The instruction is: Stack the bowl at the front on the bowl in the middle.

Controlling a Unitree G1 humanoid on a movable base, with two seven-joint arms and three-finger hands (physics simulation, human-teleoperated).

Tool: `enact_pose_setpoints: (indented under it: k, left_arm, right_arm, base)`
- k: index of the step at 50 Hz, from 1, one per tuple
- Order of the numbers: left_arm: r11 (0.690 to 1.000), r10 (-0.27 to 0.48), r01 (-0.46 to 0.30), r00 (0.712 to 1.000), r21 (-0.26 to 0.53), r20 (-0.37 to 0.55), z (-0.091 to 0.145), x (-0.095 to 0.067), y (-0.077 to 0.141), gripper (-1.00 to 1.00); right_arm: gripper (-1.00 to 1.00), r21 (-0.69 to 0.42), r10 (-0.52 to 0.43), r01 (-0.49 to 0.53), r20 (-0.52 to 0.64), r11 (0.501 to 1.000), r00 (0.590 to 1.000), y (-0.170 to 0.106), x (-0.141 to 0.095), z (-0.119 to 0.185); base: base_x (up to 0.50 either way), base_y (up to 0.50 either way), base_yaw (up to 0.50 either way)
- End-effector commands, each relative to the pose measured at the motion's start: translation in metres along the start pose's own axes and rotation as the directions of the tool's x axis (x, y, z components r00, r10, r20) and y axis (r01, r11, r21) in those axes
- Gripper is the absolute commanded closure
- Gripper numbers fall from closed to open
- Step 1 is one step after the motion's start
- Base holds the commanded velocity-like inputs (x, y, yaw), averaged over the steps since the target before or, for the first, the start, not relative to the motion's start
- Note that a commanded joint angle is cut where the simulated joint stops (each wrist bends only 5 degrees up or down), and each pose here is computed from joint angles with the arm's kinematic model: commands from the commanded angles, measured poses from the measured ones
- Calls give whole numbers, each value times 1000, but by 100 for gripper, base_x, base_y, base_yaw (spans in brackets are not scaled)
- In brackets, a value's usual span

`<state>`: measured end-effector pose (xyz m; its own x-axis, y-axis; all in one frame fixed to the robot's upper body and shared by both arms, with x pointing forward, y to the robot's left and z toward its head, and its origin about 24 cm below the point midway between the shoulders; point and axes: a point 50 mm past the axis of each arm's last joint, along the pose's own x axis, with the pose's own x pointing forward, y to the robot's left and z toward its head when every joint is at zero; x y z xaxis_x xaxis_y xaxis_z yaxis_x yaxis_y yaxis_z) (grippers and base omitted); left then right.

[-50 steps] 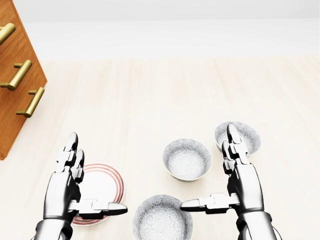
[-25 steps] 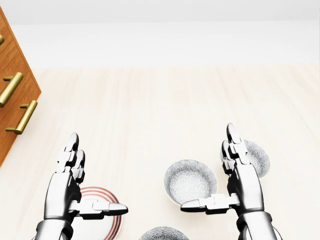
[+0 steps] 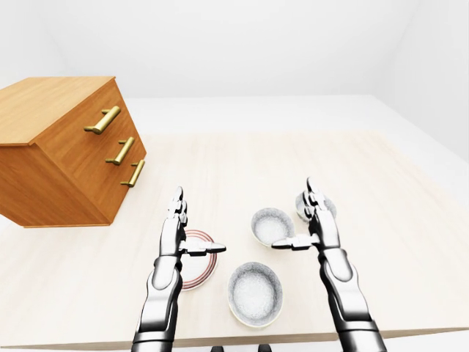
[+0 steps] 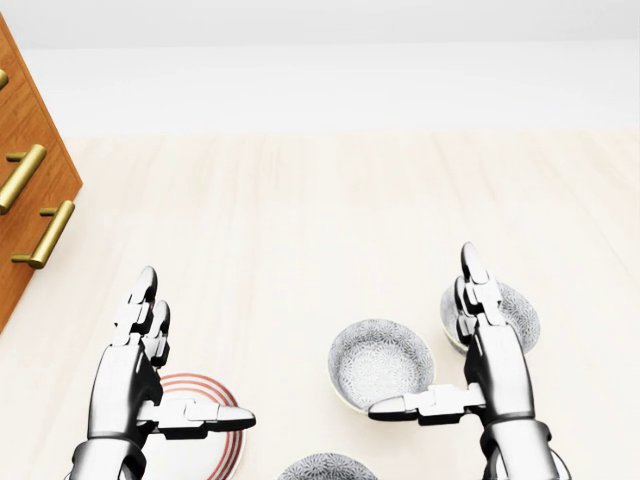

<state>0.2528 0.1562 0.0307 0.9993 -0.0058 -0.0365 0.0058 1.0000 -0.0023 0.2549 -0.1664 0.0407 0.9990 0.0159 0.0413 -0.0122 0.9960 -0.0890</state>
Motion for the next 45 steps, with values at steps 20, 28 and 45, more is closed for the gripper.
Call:
enact_pose_setpoints:
  k: [20, 28, 45]
  left_arm:
    - [1000, 6, -6, 1000, -11, -11, -1, 0, 1, -100]
    - [1000, 9, -9, 1000, -16, -14, -2, 1, 3, -100]
    - [1000, 10, -10, 1000, -16, -14, -1, 0, 3, -100]
  right_arm:
    - [-100, -409, -161, 201, 129, 890, 978, -56, 3, 33]
    - [-100, -731, -250, 349, 246, 586, 937, -87, 2, 49]
    - [-100, -873, -253, 415, 354, 257, 900, -94, -3, 51]
  base:
    - [0, 0, 0]
    - [0, 0, 0]
    - [0, 0, 0]
